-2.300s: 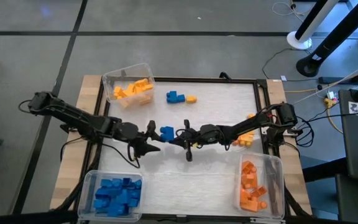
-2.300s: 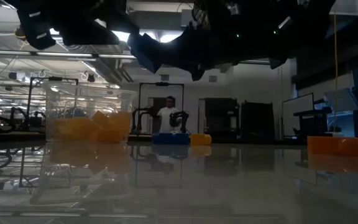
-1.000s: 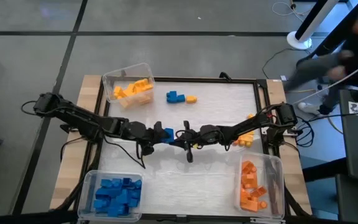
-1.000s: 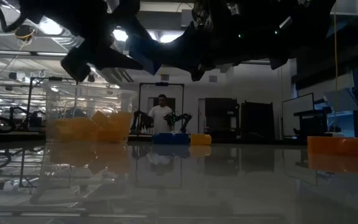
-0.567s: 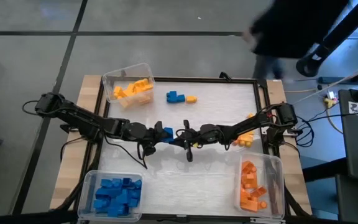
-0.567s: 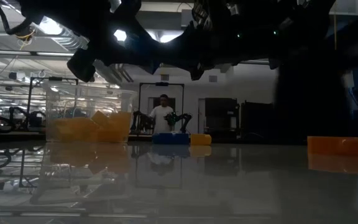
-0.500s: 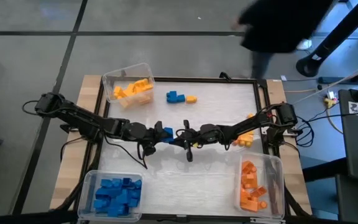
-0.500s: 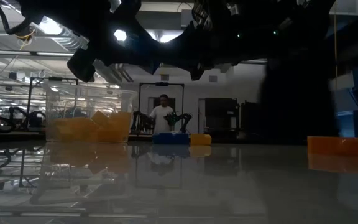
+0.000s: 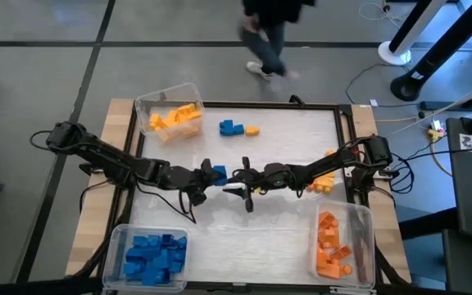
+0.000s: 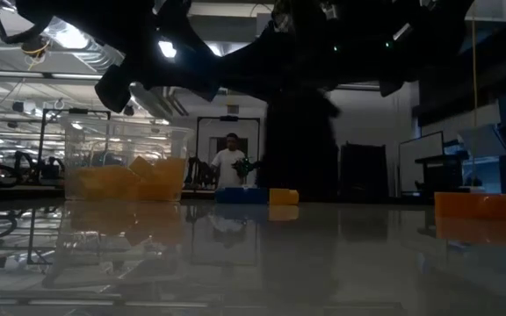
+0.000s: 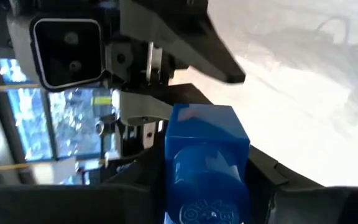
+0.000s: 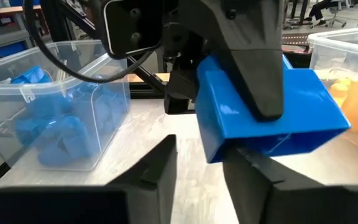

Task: Sort blocks
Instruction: Put the blue game piece into the bottom left transparent bin

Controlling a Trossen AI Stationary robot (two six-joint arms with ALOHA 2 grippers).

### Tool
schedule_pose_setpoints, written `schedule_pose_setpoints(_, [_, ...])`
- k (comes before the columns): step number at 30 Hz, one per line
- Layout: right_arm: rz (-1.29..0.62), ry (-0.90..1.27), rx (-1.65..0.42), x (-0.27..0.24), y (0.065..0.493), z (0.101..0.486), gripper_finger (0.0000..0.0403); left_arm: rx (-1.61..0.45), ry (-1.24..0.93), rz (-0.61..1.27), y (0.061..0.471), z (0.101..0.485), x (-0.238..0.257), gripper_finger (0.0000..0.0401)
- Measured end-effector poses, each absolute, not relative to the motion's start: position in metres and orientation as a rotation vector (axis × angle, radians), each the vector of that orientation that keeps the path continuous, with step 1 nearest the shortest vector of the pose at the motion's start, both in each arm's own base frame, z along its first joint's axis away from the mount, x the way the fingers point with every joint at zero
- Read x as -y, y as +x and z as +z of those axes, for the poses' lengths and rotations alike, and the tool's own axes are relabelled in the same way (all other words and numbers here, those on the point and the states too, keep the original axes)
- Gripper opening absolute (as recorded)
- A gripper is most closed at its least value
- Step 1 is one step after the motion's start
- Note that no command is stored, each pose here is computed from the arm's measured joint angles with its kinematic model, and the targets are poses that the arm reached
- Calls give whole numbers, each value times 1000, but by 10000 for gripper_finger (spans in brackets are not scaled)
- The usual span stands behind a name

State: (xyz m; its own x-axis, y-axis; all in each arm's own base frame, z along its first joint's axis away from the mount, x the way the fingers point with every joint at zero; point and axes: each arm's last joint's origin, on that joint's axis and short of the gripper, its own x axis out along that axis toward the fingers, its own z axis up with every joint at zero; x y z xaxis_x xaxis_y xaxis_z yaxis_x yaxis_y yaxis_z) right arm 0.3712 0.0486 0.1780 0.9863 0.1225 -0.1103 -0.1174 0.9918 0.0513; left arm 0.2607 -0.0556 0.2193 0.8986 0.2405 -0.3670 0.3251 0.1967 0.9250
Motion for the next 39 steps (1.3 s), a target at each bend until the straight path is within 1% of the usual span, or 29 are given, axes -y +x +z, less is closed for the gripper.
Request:
schedule_pose_setpoints(3, [119,35,-109,-48,371,179,144,-516,1406,-5,258,221,60,123])
schedule_pose_setpoints(7, [115,-12,-101,-46,372,180,157,-541,1435,57,254,223,68,124])
schedule_pose_setpoints(11, [109,-27,-109,-42,370,183,158,-550,1447,139,248,229,76,124])
schedule_pose_setpoints(15, [97,-83,-64,-37,366,199,159,-558,1437,240,240,236,84,126])
schedule_pose_setpoints(18, [76,-110,-74,-33,364,205,159,-551,1403,317,231,243,92,126])
schedule_pose_setpoints(22, [62,-114,-60,-29,362,212,159,-500,1345,372,216,255,103,127])
schedule_pose_setpoints(26, [60,-114,-62,-29,362,211,159,-418,1261,382,197,267,116,128])
schedule_pose_setpoints(29, [62,-115,-76,-30,362,210,159,-321,1125,358,180,277,126,128])
schedule_pose_setpoints(33, [63,-115,-73,-30,362,210,159,-177,828,270,156,289,139,128])
schedule_pose_setpoints(35, [63,-115,-76,-30,362,210,159,-117,695,169,144,292,147,128])
schedule_pose_setpoints(39, [63,-115,-76,-30,362,210,159,-54,466,-125,122,293,163,129])
